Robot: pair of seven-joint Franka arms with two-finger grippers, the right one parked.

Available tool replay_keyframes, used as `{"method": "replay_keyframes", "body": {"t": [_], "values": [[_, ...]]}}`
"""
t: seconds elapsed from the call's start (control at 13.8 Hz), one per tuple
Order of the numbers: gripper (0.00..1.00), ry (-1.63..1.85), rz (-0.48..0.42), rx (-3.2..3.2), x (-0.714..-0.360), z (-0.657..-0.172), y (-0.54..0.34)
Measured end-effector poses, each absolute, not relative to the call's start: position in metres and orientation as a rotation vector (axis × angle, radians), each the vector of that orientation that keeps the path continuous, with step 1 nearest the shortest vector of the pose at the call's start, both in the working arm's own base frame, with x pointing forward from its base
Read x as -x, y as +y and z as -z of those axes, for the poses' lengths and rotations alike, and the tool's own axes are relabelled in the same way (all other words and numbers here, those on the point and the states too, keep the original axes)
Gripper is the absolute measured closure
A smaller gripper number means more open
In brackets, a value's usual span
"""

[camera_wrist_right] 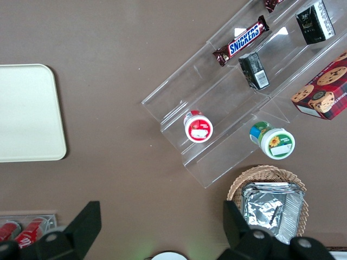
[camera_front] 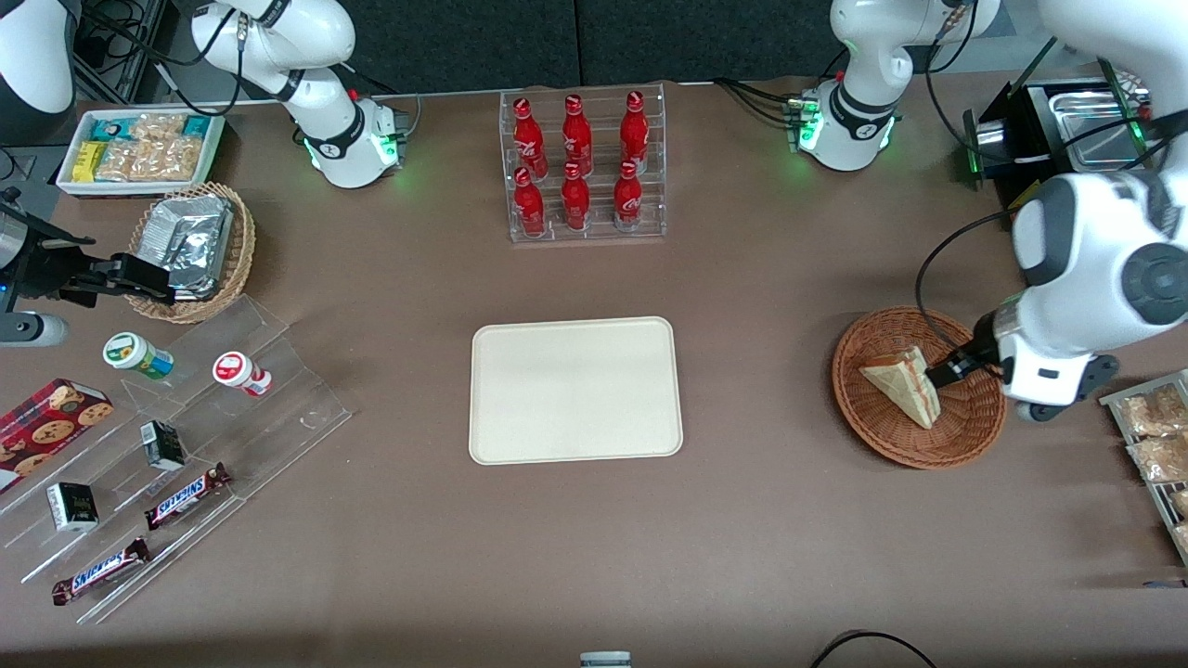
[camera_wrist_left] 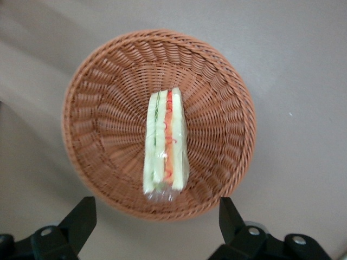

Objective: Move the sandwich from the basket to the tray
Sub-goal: 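Lower the left gripper and close it on the wrapped sandwich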

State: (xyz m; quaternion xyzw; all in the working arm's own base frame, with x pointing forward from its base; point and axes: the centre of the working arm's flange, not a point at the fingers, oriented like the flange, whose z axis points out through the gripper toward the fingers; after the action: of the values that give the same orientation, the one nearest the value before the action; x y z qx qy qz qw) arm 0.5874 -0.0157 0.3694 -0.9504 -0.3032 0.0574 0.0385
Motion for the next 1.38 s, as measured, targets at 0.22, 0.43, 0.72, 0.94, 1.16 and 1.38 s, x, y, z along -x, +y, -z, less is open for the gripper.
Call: {"method": "replay_keyframes", "body": {"t": [0.22, 0.43, 0.72, 0.94, 1.16, 1.38], "values": [[0.0, -1.025, -0.199, 2.872, -0.583, -0.333, -0.016], [0.0, -1.064, -0.164, 2.872, -0.581, -0.309, -0.009], [0.0, -1.088, -0.138, 2.877, -0.568, -0.265, 0.001], [0.0, -1.083, -0.179, 2.868, -0.565, -0.235, 0.0], [0.19, -1.078, -0.184, 2.87, -0.564, -0.216, 0.0], [0.52, -1.074, -0.146, 2.885, -0.569, -0.229, -0.002]]}}
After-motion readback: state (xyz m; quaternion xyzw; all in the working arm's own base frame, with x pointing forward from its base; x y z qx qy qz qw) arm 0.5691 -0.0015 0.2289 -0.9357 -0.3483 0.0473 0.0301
